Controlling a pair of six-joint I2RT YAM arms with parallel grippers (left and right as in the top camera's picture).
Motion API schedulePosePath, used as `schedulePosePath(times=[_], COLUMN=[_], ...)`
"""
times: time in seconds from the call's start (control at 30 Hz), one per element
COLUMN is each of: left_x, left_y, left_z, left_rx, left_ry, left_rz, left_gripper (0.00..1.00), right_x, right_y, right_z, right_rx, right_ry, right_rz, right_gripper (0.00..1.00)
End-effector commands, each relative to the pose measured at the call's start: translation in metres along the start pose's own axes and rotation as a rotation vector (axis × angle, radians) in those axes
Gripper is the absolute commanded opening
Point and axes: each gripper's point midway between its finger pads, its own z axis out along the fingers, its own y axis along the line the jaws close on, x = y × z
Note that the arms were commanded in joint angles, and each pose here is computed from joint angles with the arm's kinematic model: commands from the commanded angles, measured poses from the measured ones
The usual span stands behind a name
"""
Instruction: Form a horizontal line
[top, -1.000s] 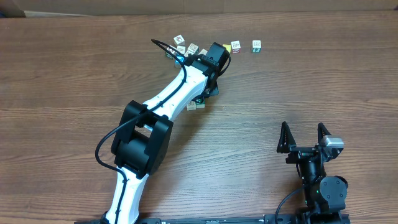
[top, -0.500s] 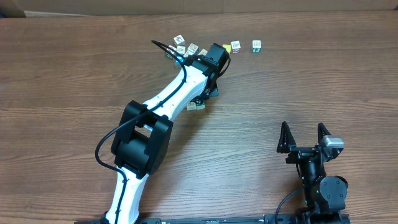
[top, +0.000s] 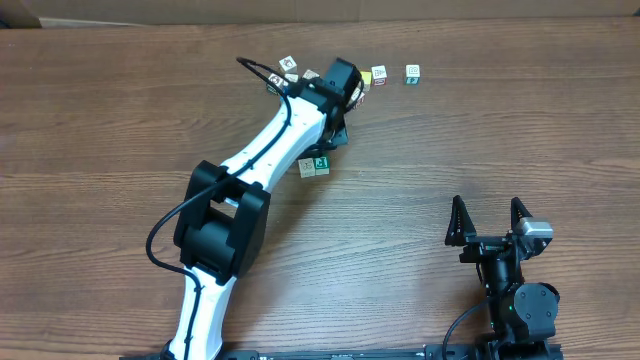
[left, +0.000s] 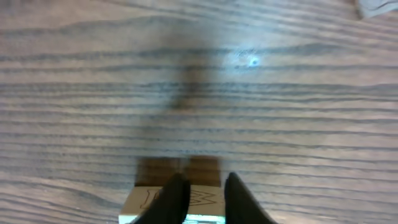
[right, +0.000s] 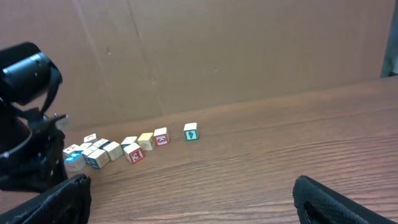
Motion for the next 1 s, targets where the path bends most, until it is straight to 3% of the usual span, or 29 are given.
schedulePosePath(times=[0.0,0.13,0.17,0.6,0.97], left_x=[-0.006,-0.001,0.001,0.039,0.038], left_y=[-0.009,-0.005,-0.004,0.012,0.016], left_z=[-0.018,-0.018,-0.018,-0.008,-0.002], left_rx=[0.056,0.042,0.036,-0.057,-0.075], left_ry=[0.000,0.018,0.026,0.126,0.112], left_rz=[0.044,0.047,0.048,0.051,0.044], left_gripper=[0.37,0.76,0.79,0.78,0.77], right_x=[0.004,0.004,0.004,0.004,0.004], right_y=[-0.001,-0.001,-0.001,-0.001,-0.001], right_z=[0.000,0.000,0.000,0.000,0.000], right_rx=[0.002,0.002,0.002,0.002,0.002], right_ry=[0.000,0.000,0.000,0.000,0.000], right_rz=[-0.004,-0.004,-0.004,-0.004,-0.004], right_gripper=[1.00,1.00,1.00,1.00,1.00])
